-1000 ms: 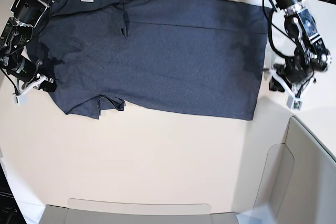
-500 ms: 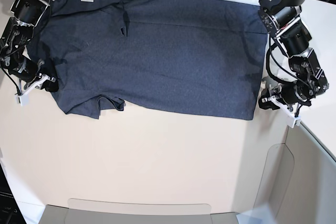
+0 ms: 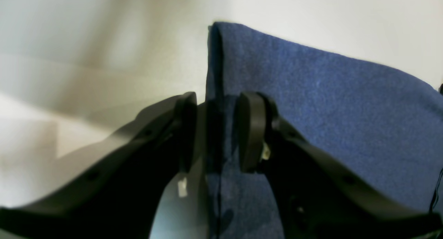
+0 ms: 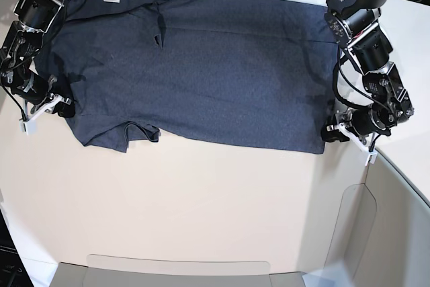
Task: Layout the t-shirt on the table in an organized manner, then fold the t-shirt properly
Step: 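Grasp the hem-side edge of the navy shirt with both grippers, then lift and fold the hem half over toward the collar with both grippers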
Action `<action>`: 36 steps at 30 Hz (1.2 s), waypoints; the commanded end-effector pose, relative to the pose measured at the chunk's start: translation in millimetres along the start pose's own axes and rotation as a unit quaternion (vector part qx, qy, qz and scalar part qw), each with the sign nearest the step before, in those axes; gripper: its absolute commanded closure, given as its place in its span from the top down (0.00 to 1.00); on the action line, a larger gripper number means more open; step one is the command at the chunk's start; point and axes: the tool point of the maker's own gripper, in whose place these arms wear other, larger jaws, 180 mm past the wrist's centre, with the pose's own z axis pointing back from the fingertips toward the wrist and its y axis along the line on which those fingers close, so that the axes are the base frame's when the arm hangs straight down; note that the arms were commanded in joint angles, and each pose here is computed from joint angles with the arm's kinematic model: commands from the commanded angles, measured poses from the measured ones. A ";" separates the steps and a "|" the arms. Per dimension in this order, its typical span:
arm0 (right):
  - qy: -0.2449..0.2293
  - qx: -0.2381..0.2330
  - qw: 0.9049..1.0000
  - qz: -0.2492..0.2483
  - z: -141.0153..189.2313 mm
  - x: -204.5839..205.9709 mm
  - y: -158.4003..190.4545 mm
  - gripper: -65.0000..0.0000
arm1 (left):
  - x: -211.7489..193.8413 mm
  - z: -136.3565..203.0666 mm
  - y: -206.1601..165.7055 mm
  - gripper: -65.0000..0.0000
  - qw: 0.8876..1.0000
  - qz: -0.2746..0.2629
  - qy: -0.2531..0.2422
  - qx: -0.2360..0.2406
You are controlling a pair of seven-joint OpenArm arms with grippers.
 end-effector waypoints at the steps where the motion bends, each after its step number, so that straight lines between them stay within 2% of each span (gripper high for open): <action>1: 0.092 -0.032 0.995 0.017 1.6 -40.0 -13.5 0.00 | 0.9 2.0 0.0 0.32 1.000 -0.010 0.018 0.005; 14: 0.092 -0.031 0.995 0.017 1.1 -40.3 -12.9 0.00 | -9.1 -12.2 -19.6 0.31 0.999 -0.014 0.035 -0.014; 16: 0.093 -0.031 0.995 0.017 1.2 -40.6 -12.9 0.00 | -10.7 -15.6 -24.3 0.22 0.998 -0.031 0.046 -0.015; 18: 0.093 -0.031 0.995 0.016 0.7 -40.9 -12.4 0.00 | -11.9 -17.7 -27.2 0.01 0.998 -0.040 0.052 -0.015; 19: 0.093 -0.031 0.995 0.016 0.7 -40.9 -12.4 0.00 | -12.0 -18.1 -27.9 0.00 0.998 -0.043 0.053 -0.016; 23: 0.087 -0.030 0.996 0.021 1.9 -36.0 -10.7 0.00 | -9.1 -17.7 -30.6 0.00 0.997 -0.057 0.045 -0.024; 27: 0.046 -0.047 0.995 0.073 16.7 -2.8 -1.7 0.00 | -5.8 -14.5 -28.8 0.00 0.997 -0.062 0.044 -0.019; 32: 0.018 -0.059 0.992 0.109 29.1 18.5 6.4 0.00 | 19.7 8.9 -28.4 0.00 0.994 -0.107 0.020 0.012; 36: 0.002 -0.068 0.989 0.135 38.8 28.0 12.8 0.00 | 20.8 29.3 -22.8 0.00 0.989 -0.138 0.013 0.044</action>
